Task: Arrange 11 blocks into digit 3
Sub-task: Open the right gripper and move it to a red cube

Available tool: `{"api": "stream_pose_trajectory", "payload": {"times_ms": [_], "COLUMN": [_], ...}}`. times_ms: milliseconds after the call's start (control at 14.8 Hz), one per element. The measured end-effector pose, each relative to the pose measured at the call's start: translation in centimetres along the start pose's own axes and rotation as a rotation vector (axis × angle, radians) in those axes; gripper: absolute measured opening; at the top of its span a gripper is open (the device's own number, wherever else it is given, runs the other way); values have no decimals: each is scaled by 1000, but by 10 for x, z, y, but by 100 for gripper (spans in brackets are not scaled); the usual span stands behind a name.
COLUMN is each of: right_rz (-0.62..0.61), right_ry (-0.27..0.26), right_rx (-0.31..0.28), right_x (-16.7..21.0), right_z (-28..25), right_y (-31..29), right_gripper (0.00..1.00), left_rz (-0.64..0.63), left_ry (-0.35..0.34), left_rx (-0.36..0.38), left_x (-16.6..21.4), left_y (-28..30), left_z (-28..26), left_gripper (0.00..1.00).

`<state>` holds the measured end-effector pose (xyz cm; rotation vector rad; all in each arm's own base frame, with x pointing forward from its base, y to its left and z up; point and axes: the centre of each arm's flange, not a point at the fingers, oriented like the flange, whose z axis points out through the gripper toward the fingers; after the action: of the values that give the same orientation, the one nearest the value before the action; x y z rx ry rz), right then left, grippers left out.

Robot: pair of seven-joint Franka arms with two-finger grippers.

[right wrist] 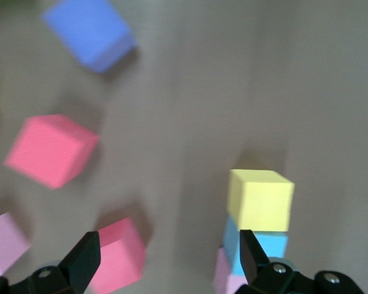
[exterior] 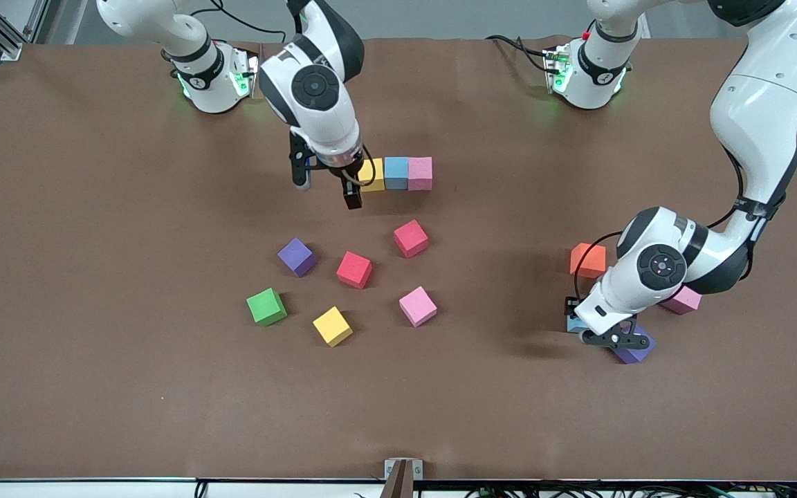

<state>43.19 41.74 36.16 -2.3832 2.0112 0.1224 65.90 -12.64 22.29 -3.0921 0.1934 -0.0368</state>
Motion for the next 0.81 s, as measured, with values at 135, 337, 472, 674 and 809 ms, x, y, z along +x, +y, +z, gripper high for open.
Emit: {"api": "stream_pose_trajectory", "payload": {"times_ms": [135,337,472,674,809], "right_rz": [-41,-74,-105,-217,-297], "right_ry": [-8,-4,8,48,60], "right_rx": [27,52,54,24,16], "right_x": [-3,-27,-46,-74,-88], "right_z": [-9,5,24,58,70], "right_y": [-22,-51,-68,-79,-77], "right_gripper": [100,100,100,100,100], "left_rz": [0,-1,-1,-1,-1], "left_ry": [0,1,1,1,1], "left_rx": [0,0,0,0,0], "left_x": [0,0,0,0,1], "left_y": [0,0,0,0,0], "left_z": [0,0,0,0,-1], "left_gripper": [61,61,61,61,61]}}
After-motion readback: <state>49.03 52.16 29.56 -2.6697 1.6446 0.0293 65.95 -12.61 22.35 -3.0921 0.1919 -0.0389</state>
